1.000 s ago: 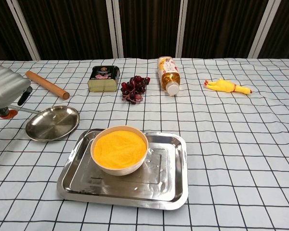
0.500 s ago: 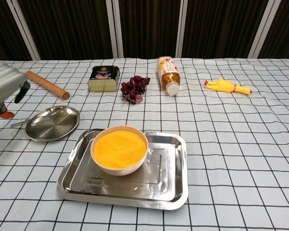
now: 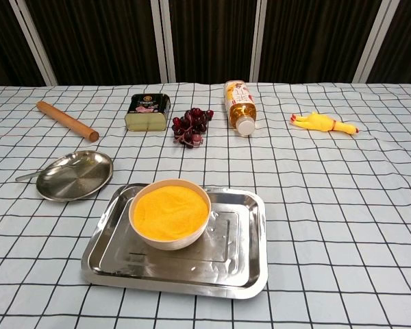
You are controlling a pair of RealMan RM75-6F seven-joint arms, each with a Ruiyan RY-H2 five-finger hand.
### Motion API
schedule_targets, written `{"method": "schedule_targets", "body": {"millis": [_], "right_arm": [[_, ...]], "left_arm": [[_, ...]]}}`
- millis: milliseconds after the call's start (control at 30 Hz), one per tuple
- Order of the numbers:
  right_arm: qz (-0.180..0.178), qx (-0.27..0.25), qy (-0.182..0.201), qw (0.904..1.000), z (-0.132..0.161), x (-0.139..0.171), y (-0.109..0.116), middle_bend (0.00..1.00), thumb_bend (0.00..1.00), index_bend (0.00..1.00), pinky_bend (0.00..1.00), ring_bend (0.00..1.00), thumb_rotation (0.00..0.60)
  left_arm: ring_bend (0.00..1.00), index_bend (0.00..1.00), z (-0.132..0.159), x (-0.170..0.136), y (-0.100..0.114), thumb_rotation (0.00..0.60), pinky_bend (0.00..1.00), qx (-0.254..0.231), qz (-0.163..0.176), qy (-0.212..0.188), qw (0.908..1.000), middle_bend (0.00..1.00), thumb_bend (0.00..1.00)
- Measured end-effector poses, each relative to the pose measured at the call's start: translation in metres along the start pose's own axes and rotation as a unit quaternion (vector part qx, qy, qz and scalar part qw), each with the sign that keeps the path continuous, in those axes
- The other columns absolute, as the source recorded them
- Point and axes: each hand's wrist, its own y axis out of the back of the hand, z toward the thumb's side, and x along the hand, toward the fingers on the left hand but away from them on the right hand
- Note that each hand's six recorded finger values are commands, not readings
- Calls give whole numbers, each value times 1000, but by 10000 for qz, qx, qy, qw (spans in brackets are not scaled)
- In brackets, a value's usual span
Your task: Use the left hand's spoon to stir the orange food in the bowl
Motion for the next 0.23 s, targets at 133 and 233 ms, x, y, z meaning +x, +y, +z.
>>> {"method": "schedule_targets", "body": {"millis": [133,233], "right_arm": [[-20,112,78,9999,4,0,-2,0,339,0,0,0,600],[-44,122,95,9999,4,0,-2,0,339,0,0,0,600]], "left_arm": [[0,0,-28,-36,-3,600,1,-366,-152,203,9990,0,65],[0,0,-46,-53,-1,600,0,-459,-82,297,9985,0,47]]}}
